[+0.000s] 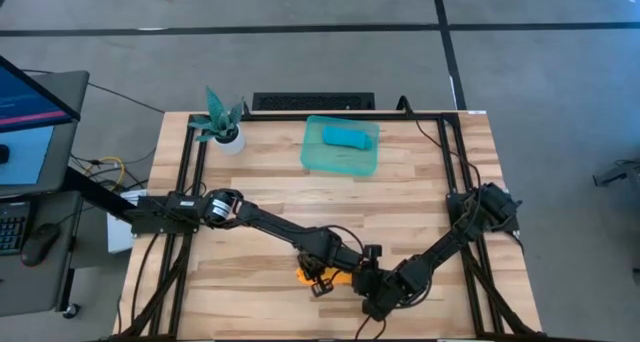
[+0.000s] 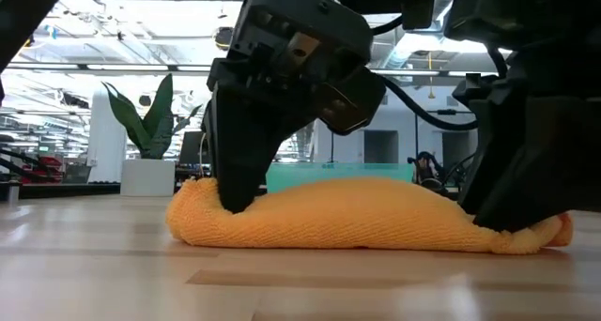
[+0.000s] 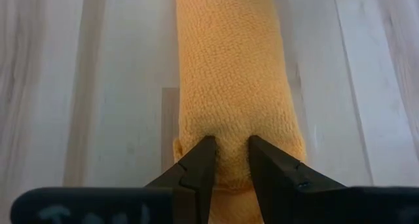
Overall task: Roll microfiber towels into tight, uniform cylinder then place into a basket
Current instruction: Roll the yellow microfiber towel
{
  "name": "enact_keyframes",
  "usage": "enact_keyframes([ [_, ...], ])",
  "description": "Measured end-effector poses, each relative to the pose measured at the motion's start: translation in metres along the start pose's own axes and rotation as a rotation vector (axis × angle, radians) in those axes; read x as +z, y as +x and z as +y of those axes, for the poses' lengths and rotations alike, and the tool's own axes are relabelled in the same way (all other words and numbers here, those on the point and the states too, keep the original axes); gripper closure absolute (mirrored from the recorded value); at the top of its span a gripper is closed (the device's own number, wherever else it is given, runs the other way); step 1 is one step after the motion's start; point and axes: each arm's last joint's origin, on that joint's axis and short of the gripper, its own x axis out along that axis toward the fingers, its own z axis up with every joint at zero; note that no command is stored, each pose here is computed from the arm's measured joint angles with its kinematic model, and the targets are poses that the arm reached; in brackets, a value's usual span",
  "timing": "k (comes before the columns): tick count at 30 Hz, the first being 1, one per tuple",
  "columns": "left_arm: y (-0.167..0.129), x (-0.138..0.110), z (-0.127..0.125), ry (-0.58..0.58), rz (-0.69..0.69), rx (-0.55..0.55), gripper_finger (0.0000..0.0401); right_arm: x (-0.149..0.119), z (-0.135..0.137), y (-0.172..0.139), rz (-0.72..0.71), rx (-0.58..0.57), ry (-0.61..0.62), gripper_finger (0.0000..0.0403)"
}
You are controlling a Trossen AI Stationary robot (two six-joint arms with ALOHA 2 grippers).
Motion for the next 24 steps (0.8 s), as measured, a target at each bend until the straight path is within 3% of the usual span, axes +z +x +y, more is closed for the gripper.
enact_keyframes([
  [13, 0.002, -0.005, -0.004, 0.152, -0.014, 0.052, 0.0274, 0.002, 0.002, -0.003, 0.007, 0.012, -0.004, 0.0285],
  [18, -0.015, -0.015, -0.011, 0.168, -0.040, 0.191, 0.0266, 0.002, 0.002, -0.003, 0.008, 0.013, -0.008, 0.0285],
  [24, -0.054, -0.048, -0.040, 0.184, -0.177, 0.328, 0.0266, 0.002, 0.002, -0.003, 0.009, 0.014, -0.008, 0.0285],
])
